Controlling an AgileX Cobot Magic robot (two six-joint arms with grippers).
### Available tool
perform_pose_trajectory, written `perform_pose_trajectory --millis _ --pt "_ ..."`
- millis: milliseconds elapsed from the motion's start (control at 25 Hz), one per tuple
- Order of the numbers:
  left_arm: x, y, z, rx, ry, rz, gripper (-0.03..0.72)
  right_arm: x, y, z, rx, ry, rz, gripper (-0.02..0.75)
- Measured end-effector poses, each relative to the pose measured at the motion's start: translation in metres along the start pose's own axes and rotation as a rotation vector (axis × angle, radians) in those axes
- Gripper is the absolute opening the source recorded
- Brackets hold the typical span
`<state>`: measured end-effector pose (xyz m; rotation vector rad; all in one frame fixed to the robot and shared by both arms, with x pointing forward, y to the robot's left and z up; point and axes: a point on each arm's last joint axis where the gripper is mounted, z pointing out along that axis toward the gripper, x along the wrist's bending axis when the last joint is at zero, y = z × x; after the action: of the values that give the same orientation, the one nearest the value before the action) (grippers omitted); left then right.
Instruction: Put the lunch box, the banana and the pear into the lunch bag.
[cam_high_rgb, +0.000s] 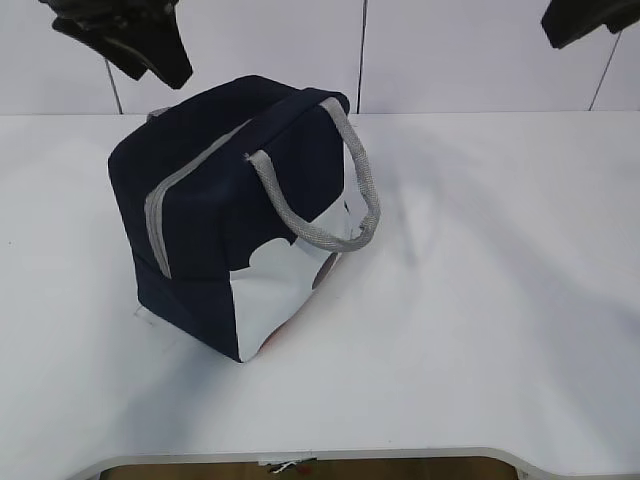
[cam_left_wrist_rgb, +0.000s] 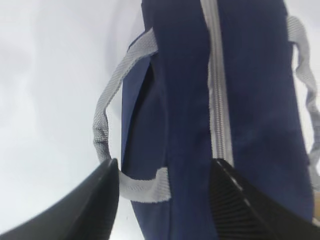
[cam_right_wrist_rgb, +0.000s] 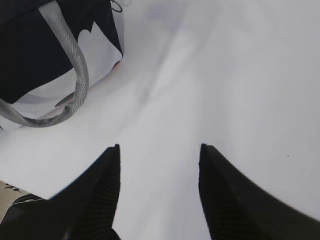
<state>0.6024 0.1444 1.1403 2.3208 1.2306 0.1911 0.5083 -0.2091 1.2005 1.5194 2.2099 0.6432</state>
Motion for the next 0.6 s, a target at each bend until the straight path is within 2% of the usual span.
perform_pose_trajectory --millis 280,600 --pt "-0.011 -0.004 -0.045 -0.09 0.02 0.002 0.427 0.001 -0.027 -0.004 0.039 0.002 -0.001 0.416" --pt "-0.021 -0.018 -0.103 -0.195 0.096 0.01 0.421 0.002 -0.053 -0.01 0.062 0.001 -0.005 0.416"
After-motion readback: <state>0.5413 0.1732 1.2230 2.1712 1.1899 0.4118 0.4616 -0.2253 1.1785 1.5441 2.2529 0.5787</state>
